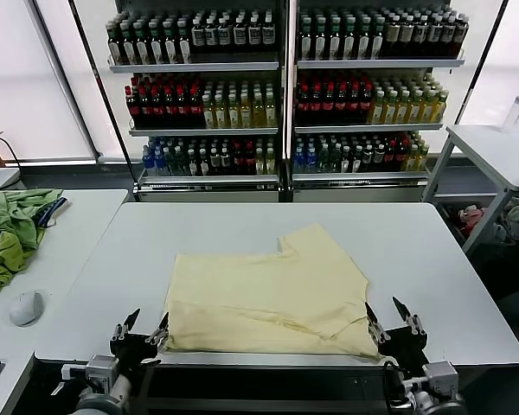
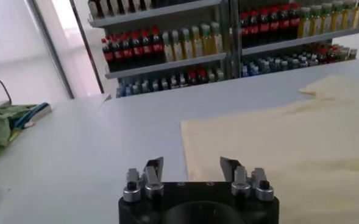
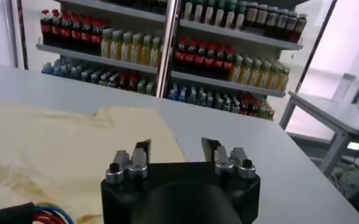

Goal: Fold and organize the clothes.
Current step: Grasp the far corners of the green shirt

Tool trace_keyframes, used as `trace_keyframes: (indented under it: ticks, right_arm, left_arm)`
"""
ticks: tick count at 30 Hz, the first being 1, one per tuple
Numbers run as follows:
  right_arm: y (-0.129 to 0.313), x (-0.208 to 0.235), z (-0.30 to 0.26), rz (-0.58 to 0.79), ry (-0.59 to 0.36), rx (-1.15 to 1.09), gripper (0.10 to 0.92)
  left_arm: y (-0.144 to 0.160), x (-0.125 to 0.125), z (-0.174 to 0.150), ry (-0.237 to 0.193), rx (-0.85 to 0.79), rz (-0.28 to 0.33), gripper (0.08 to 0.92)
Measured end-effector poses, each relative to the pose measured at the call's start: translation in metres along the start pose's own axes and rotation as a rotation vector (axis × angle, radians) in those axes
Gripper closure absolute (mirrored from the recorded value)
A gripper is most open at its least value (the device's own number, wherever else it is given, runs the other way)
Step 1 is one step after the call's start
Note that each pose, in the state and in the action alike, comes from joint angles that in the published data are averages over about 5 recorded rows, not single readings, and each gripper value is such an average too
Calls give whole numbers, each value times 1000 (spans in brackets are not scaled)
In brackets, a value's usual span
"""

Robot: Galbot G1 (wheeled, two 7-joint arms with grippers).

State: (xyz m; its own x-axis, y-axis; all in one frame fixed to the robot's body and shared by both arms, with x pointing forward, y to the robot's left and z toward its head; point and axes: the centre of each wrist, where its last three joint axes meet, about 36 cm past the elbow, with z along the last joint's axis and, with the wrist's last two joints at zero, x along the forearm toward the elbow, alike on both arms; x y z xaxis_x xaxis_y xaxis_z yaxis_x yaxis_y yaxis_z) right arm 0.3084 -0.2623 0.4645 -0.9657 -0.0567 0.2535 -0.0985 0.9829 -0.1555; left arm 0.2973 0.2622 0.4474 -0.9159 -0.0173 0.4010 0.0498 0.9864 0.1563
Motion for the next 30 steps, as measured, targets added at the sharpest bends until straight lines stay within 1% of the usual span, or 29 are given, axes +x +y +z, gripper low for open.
trace_keyframes:
  ticks: [2,5,12,19,25,30]
  right_arm:
    - [1,-16,-1,-3,1,-14,212]
    - [2,-42,-3,-11,6,-34,201]
    - [6,-111,-14,-31,28,-65,200]
    - [12,-178,-23,-44,71,-85,200]
    - [17,-233,-34,-47,115,-103,200]
    - [20,-275,-44,-41,147,-117,200]
  left_arm:
    - [1,-9,-1,-5,3,1,219]
    - [4,-27,-2,-6,6,3,183]
    - [8,-75,-8,6,16,15,177]
    - [3,-125,-17,17,18,26,177]
    - [-4,-167,-25,29,6,19,177]
    - [-5,-197,-33,40,-3,8,177]
